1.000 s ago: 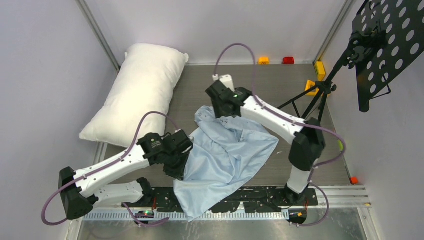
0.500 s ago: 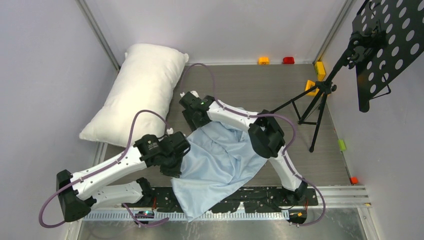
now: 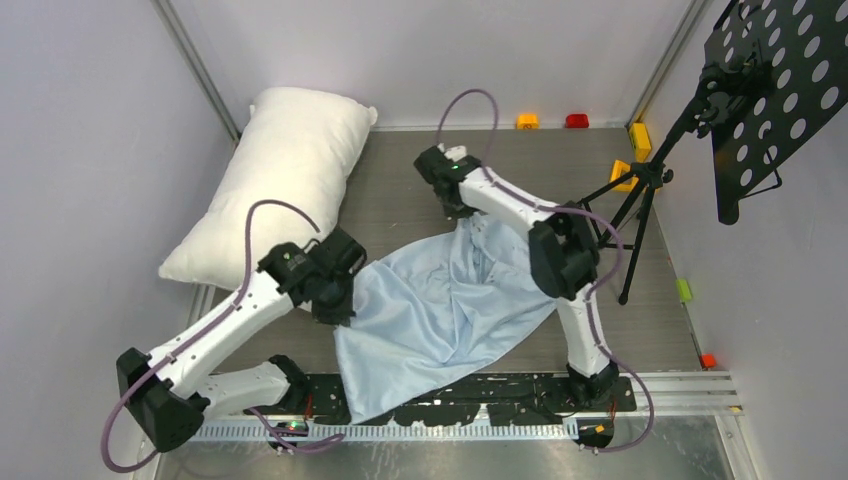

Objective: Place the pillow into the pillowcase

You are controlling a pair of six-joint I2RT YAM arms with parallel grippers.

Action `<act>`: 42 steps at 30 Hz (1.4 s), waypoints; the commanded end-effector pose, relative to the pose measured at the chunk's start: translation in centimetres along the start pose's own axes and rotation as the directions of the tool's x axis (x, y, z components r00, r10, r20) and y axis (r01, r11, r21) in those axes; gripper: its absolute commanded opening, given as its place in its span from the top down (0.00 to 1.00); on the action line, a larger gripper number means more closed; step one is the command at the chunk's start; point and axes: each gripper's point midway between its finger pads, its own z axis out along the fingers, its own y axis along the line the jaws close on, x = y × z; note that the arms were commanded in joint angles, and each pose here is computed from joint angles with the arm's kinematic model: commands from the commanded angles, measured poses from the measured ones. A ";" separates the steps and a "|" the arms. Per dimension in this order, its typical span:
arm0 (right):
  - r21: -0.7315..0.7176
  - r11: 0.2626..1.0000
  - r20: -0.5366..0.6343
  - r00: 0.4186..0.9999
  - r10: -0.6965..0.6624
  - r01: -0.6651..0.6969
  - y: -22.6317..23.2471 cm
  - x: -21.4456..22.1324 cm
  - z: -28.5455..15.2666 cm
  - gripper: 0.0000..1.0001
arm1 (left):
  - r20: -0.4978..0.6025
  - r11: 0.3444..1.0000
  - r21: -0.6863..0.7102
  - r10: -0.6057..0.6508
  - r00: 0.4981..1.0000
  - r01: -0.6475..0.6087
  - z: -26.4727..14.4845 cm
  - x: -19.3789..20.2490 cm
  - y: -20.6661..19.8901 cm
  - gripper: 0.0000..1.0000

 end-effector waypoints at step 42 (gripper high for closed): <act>0.126 0.944 0.069 0.952 0.299 -0.305 -15.7 4.3 -9.8 0.93 | 0.377 0.984 0.109 0.094 0.922 -0.144 -0.4 -25.8 -10.0 0.29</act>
